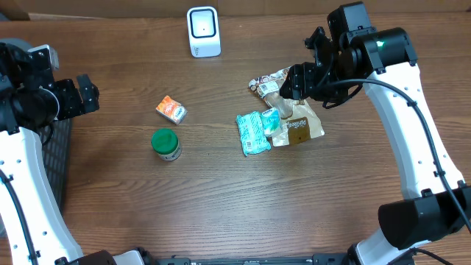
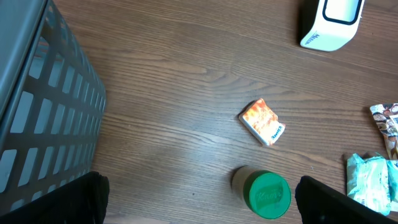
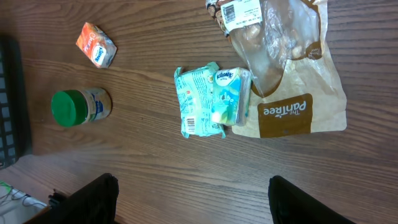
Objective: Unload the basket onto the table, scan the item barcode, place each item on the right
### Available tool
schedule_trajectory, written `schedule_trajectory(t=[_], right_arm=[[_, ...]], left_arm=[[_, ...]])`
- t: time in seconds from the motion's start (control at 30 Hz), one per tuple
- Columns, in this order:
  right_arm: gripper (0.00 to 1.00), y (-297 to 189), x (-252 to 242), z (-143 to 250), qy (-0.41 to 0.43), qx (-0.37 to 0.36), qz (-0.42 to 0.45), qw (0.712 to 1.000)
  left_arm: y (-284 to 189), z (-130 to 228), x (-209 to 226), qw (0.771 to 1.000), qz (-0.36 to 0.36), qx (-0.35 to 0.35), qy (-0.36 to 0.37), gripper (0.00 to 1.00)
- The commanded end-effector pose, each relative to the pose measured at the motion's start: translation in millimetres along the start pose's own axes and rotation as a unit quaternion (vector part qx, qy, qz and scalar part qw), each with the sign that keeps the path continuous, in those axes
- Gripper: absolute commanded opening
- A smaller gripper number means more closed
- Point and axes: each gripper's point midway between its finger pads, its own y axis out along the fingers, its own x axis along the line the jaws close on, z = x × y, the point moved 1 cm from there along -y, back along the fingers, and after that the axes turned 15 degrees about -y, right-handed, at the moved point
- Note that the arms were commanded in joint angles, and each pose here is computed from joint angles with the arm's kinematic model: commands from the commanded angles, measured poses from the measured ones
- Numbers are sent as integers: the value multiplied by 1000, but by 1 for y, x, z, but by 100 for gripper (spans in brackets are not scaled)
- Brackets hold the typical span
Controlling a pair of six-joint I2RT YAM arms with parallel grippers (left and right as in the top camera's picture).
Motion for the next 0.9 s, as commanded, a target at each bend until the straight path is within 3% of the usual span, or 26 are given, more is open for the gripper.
schedule_trajectory(t=[0.0,0.87], right_arm=[[75,-12,4,-6,-12,-21,3,1000],[76,-9,3,-8,-13,-22,3,1000]], left_arm=[[1,-1,-3,1000,6,1,7,99],[1,-1,-3,1000,6,1,7,100]])
